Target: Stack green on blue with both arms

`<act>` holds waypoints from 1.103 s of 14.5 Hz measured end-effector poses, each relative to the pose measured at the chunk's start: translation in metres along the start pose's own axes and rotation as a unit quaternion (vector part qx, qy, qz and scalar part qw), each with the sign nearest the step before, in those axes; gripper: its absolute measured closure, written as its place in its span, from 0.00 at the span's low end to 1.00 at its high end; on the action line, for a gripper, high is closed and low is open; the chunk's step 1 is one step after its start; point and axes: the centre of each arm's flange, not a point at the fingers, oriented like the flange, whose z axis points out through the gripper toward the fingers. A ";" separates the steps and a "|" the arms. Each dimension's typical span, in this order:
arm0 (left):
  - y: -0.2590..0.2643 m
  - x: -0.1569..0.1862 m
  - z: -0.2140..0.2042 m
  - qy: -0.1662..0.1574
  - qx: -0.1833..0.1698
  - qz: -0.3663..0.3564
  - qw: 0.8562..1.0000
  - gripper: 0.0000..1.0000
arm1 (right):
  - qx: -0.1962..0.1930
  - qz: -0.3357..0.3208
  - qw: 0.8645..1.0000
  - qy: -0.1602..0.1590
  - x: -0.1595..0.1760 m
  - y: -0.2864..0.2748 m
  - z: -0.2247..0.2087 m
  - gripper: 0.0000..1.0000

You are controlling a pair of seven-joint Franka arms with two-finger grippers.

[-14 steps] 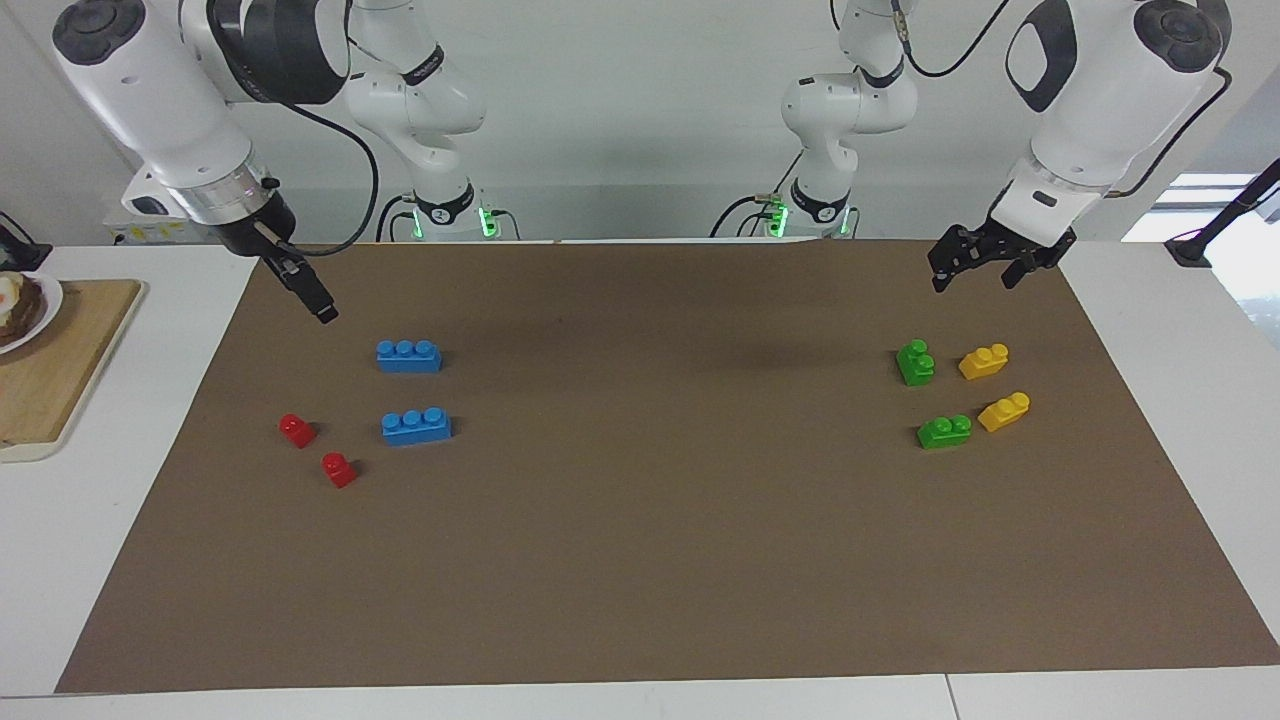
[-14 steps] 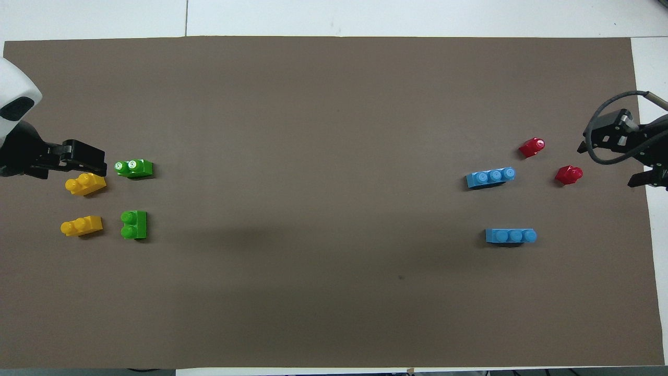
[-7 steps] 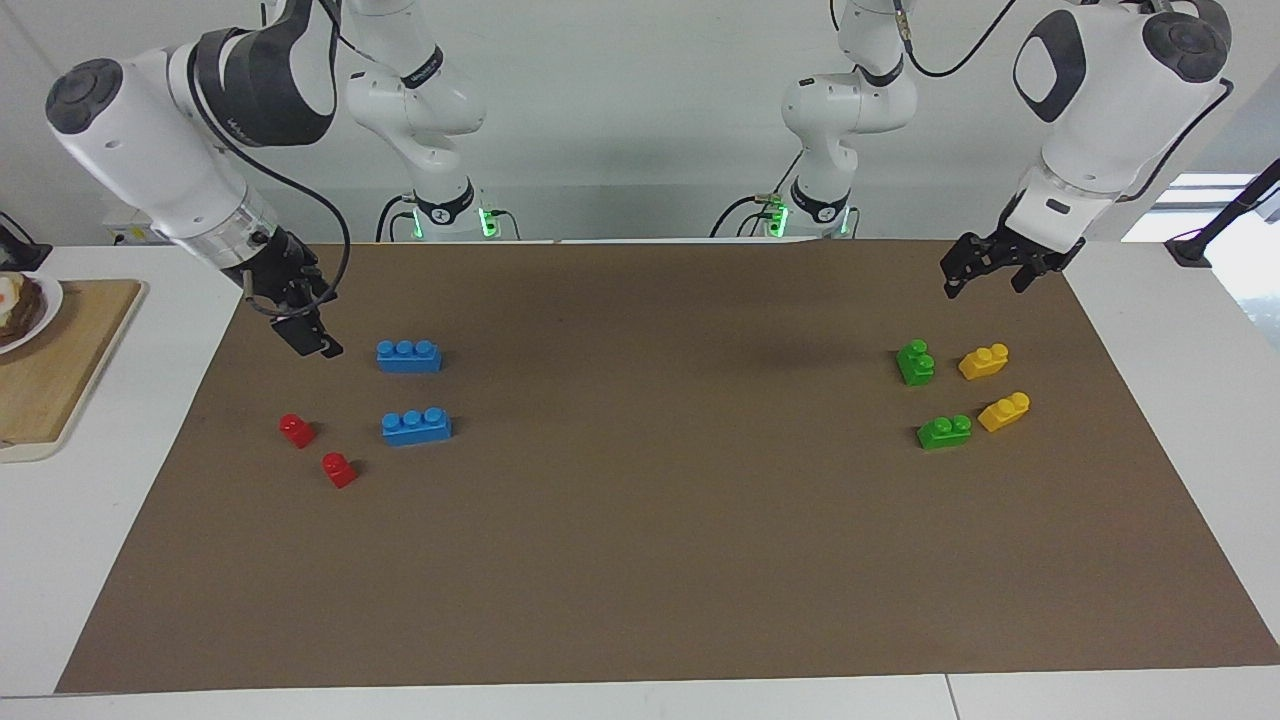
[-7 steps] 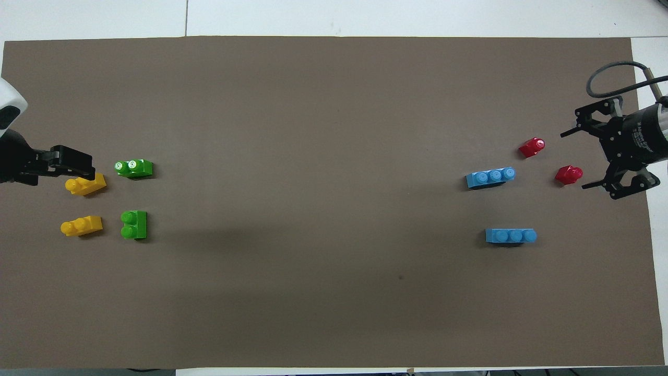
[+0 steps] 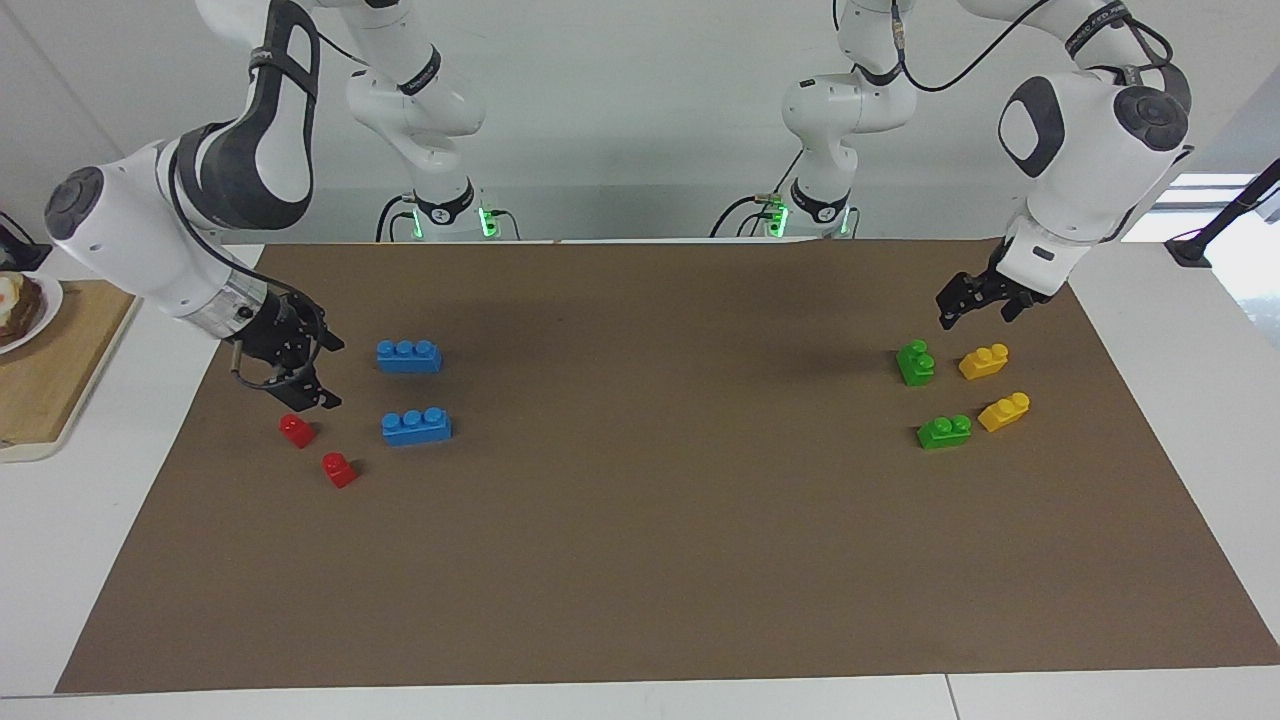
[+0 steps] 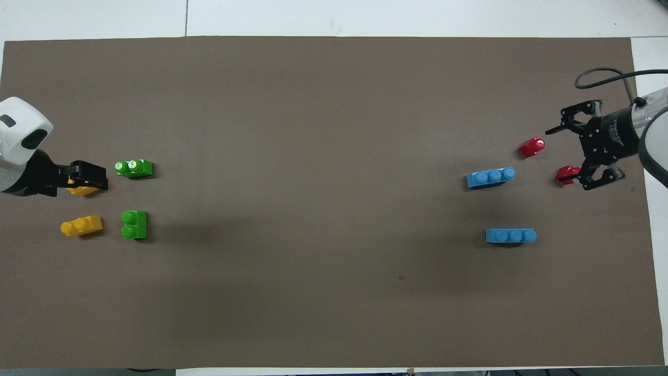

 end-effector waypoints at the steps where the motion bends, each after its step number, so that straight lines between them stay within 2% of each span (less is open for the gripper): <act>1: -0.006 -0.004 0.004 -0.005 0.000 -0.003 1.000 0.00 | 0.004 -0.010 1.000 0.003 0.003 -0.001 0.010 0.00; 4: -0.009 -0.016 0.017 -0.011 0.000 -0.004 1.000 0.00 | 0.000 -0.026 1.000 0.002 0.010 -0.002 0.035 0.00; 7: -0.009 -0.024 0.032 -0.010 0.000 -0.004 1.000 0.00 | 0.004 -0.032 0.999 -0.021 0.009 -0.002 0.045 0.00; 11: -0.008 -0.026 0.053 -0.005 0.000 -0.003 1.000 0.00 | 0.005 -0.029 0.999 -0.021 0.015 0.001 0.065 0.00; 16: -0.006 -0.028 0.072 -0.006 0.000 -0.001 1.000 0.00 | 0.003 -0.033 0.999 -0.035 0.027 0.001 0.095 0.00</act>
